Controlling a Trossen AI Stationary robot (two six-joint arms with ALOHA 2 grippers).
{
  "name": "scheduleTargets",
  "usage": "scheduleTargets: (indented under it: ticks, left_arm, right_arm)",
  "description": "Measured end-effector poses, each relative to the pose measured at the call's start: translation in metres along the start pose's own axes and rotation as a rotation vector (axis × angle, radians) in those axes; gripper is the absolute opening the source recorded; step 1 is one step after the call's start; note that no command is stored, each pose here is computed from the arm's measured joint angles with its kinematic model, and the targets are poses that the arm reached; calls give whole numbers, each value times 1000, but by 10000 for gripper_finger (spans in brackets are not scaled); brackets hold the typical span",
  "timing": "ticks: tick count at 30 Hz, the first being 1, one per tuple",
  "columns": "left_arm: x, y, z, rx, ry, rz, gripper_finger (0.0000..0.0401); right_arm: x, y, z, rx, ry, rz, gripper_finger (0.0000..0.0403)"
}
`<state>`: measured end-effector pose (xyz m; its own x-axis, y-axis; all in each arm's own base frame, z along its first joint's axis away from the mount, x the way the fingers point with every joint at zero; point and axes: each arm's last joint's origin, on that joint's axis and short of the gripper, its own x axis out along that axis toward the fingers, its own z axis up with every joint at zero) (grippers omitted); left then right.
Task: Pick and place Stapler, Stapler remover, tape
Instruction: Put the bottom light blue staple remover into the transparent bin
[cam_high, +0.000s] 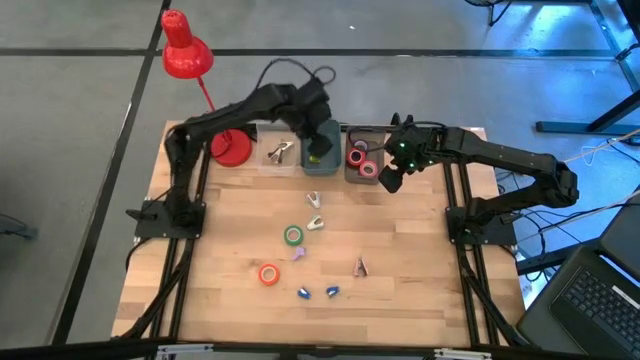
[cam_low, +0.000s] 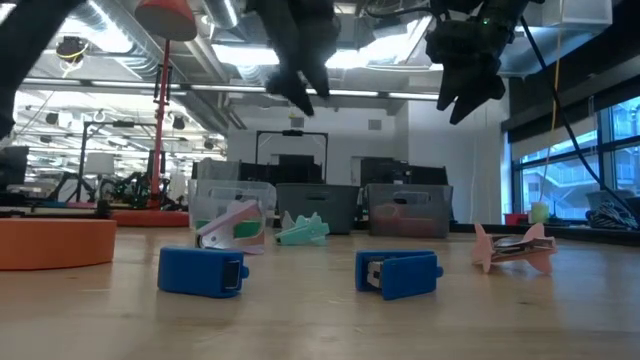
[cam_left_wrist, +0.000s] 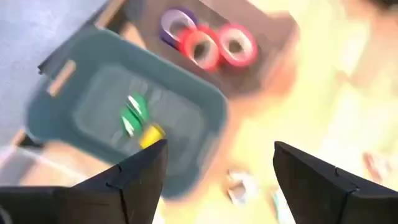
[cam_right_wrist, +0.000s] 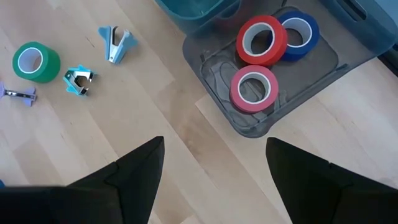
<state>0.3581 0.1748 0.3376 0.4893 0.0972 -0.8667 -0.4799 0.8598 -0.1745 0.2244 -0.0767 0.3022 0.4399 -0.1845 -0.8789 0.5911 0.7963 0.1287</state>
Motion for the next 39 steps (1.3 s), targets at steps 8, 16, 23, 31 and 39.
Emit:
scheduleTargets:
  ticks: [8,16,23,31,39]
  left_arm:
    - [7,-86,-86,-207,174,80,278]
    - [52,-109,-126,-540,38,93,278]
    - [72,-118,-137,-333,-5,30,278]
    - [71,-128,-146,-99,24,23,278]
    - [84,-118,-150,-157,12,0,278]
  right_arm:
    - [0,0,0,23,0,0,285]
    - [0,3,9,26,-98,18,285]
    - [0,4,9,24,-88,42,285]
    - [0,4,8,22,-88,44,285]
    - [-1,9,7,3,-84,54,285]
